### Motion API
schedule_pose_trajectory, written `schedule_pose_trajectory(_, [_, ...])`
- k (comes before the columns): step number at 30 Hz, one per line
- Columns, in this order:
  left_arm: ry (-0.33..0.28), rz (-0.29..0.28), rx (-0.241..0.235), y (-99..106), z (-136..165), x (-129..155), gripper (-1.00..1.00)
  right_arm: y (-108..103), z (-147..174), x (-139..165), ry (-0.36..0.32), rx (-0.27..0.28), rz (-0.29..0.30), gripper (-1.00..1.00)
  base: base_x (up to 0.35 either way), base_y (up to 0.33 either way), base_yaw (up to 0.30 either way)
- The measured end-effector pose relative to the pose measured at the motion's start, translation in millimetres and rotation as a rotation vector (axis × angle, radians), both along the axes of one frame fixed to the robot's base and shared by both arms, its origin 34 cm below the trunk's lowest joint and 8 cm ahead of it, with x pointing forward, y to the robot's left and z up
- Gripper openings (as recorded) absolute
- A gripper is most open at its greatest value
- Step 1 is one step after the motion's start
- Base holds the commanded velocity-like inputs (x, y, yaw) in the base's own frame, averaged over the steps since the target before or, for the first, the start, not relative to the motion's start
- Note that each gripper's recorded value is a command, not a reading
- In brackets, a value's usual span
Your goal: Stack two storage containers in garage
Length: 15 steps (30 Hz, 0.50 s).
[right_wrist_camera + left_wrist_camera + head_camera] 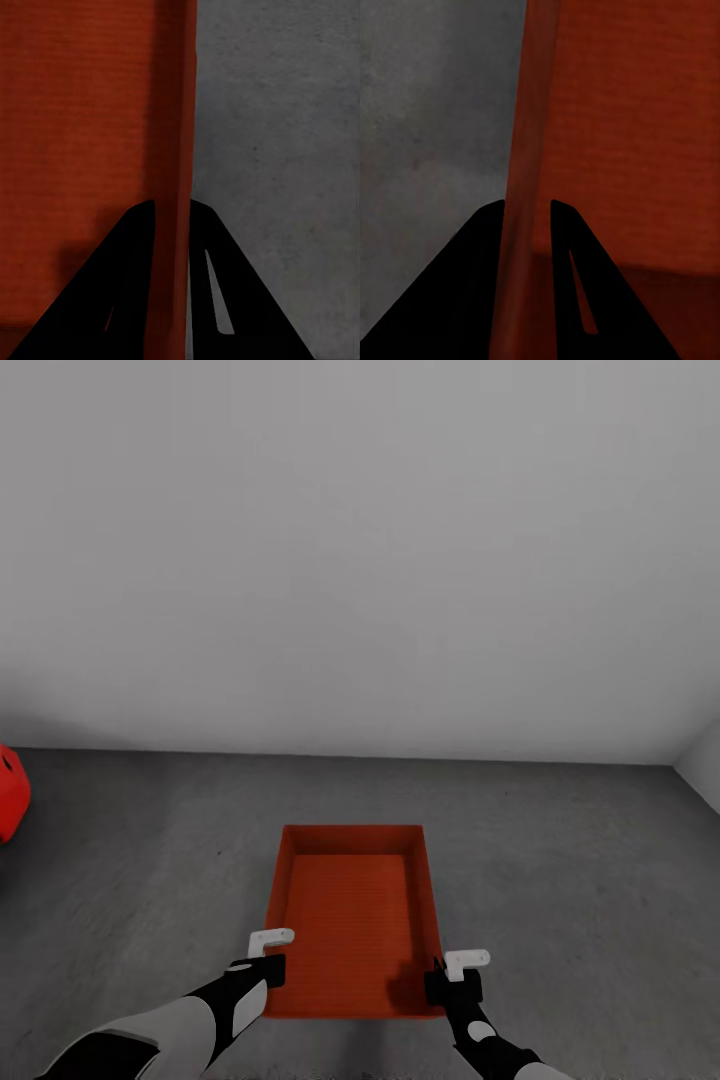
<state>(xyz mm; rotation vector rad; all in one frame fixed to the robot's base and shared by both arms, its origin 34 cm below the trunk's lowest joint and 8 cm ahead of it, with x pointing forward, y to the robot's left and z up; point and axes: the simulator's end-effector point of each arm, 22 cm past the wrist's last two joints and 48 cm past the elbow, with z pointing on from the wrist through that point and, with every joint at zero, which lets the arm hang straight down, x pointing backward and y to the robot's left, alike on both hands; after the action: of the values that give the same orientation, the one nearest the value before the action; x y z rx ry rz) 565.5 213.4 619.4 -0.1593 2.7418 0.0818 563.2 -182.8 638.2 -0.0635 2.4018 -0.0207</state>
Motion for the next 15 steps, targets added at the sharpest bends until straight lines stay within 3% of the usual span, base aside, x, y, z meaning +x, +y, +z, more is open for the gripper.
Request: schedule_pose_trajectory(15, [0.005,0.0,0.0,0.0,-2.3,-1.8,-1.0,0.0,-2.3,-1.8,0.005,0.0,-0.001,-1.0,0.0,0.0,0.0])
